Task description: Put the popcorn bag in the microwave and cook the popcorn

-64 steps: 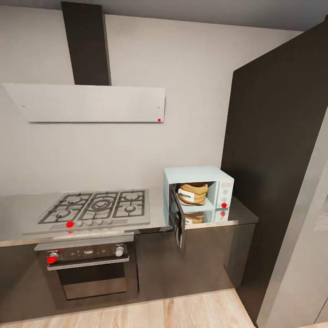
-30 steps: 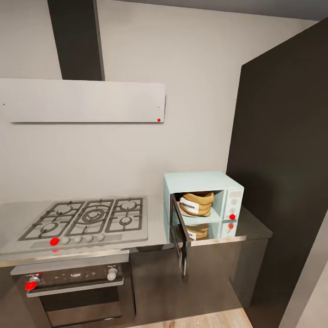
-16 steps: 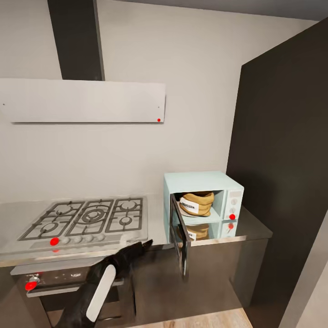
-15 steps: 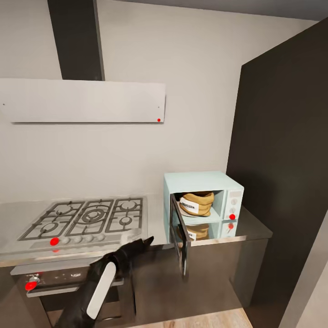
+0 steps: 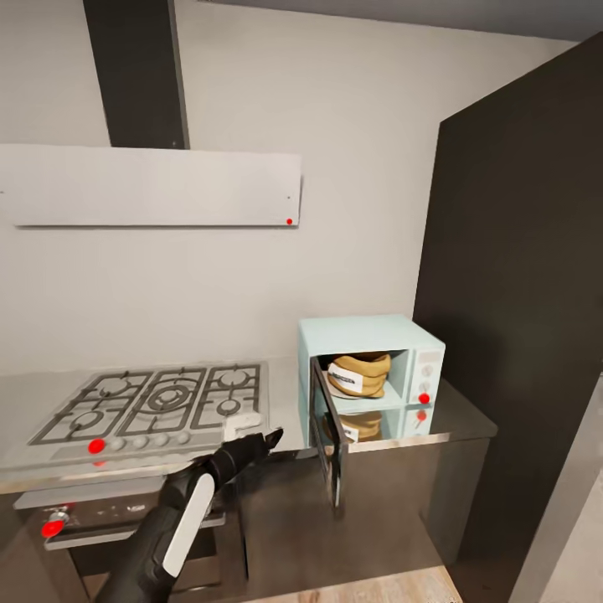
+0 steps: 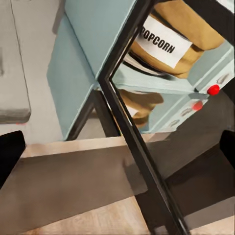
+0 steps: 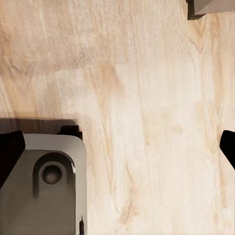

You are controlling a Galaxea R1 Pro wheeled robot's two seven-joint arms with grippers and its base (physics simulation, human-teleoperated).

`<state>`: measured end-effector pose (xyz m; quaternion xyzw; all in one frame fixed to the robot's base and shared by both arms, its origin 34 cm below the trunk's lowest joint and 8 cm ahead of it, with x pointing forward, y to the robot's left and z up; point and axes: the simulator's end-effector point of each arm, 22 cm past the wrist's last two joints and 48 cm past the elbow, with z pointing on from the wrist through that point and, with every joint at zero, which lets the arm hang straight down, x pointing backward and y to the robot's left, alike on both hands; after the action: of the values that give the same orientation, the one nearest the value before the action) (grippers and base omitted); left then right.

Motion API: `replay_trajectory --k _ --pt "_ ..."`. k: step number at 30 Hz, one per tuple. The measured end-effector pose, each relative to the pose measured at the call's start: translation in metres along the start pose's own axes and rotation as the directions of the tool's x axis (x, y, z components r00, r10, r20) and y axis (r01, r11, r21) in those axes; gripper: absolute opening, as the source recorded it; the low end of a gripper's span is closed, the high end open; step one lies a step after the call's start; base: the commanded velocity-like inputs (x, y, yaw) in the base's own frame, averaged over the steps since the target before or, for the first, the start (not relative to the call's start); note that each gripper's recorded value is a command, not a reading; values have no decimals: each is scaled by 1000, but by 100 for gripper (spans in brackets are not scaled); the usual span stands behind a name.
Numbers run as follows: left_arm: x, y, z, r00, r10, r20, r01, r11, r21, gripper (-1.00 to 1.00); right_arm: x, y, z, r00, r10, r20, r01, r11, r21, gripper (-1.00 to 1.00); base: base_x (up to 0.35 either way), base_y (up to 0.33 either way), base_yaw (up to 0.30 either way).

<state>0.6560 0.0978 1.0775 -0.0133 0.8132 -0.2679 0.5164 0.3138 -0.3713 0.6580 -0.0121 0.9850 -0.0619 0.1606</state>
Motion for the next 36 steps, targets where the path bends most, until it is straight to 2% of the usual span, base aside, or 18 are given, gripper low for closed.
replay_trajectory --k 2,7,9,13,28,32,36 --pt "2 -3 1 999 39 -8 -39 999 -2 100 -1 0 0 1000 0 2 0 1000 0 100 0 0 -198" --pt "11 -39 0 995 93 -22 -89 988 128 100 -3 -2 -1 1000 1 7 -1 1000 2 100 0 0 -206" --pt "11 -44 -1 994 104 -22 -99 984 148 100 -4 -2 -1 1000 1 8 -1 1000 2 100 0 0 -209" --pt "11 -44 -2 991 131 -22 -126 981 144 100 -5 -4 -1 1000 2 11 -2 1000 6 100 0 0 -209" --pt "3 -51 -6 989 149 -1 -148 978 147 100 -12 -8 -3 1000 4 30 -4 1000 11 100 0 0 -209" --pt "3 -58 -7 985 171 2 -169 974 152 100 -14 -10 -4 999 4 35 -5 1000 13 100 0 0 -209" --pt "8 -78 -7 978 207 2 -204 962 181 100 -15 -12 -4 999 6 36 -7 1000 16 100 0 0 -211"
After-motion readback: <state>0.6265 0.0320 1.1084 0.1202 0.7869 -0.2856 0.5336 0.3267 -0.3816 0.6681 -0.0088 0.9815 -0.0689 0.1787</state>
